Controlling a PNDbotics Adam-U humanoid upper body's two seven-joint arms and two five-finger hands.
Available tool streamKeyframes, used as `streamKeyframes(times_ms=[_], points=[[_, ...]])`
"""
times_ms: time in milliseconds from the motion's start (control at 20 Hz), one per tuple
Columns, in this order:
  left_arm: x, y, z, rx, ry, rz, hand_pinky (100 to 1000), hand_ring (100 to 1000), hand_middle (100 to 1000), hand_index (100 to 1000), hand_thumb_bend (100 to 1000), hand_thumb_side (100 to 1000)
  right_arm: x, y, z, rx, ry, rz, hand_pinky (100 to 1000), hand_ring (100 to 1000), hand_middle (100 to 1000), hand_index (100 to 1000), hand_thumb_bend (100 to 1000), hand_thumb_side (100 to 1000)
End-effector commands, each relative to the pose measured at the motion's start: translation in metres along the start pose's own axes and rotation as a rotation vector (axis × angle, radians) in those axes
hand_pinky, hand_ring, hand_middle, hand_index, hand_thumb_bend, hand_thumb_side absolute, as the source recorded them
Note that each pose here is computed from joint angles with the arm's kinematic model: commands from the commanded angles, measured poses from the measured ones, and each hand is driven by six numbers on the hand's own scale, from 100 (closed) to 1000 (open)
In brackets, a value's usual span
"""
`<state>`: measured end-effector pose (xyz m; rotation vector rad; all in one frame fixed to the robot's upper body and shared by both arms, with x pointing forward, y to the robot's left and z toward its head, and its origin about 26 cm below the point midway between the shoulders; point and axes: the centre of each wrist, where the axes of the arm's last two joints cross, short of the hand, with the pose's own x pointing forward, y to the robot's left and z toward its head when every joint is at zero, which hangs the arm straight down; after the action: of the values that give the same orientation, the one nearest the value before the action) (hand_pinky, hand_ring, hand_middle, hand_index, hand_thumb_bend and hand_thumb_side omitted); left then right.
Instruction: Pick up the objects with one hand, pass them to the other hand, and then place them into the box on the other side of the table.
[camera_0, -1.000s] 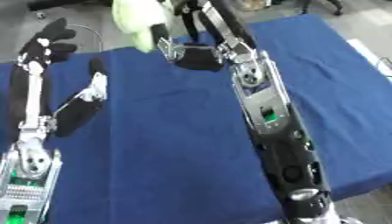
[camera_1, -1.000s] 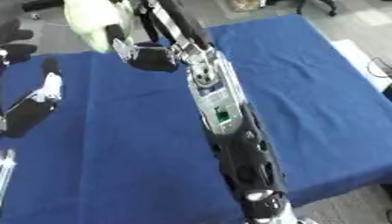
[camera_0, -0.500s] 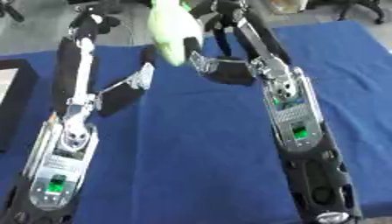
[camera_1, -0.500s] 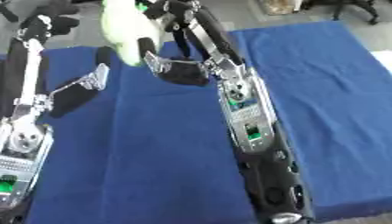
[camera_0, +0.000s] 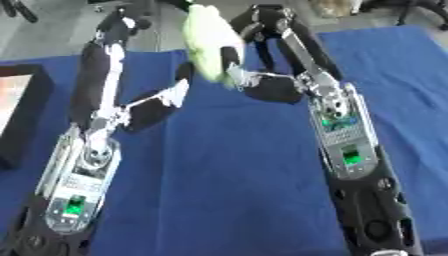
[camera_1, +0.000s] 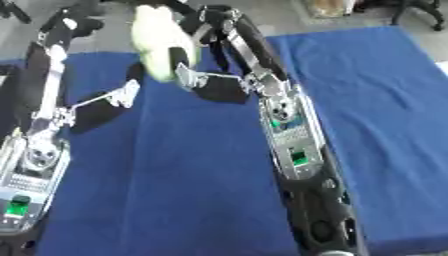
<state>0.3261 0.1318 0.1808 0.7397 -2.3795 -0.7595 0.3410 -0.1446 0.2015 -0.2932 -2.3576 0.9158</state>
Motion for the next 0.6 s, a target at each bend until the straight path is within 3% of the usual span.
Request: streamKeyframes(times_ms=[50,600], points=[[-0.0007,0.0068,-0.0032,-0.021,-0.043,-0.053,798,765,793,946,408,158,0.0006,0.0005,-0.0018,0.006,-0.01,-0.021,630,147,100,152,100,398],[-0.0071,0.0128,-0.0002,-0.107,-0.083,-0.127,817,783,809,958,461,150,-0.0041,0.0022,0.0013,0.018,0.004,-0.046,631,145,100,152,100,412]])
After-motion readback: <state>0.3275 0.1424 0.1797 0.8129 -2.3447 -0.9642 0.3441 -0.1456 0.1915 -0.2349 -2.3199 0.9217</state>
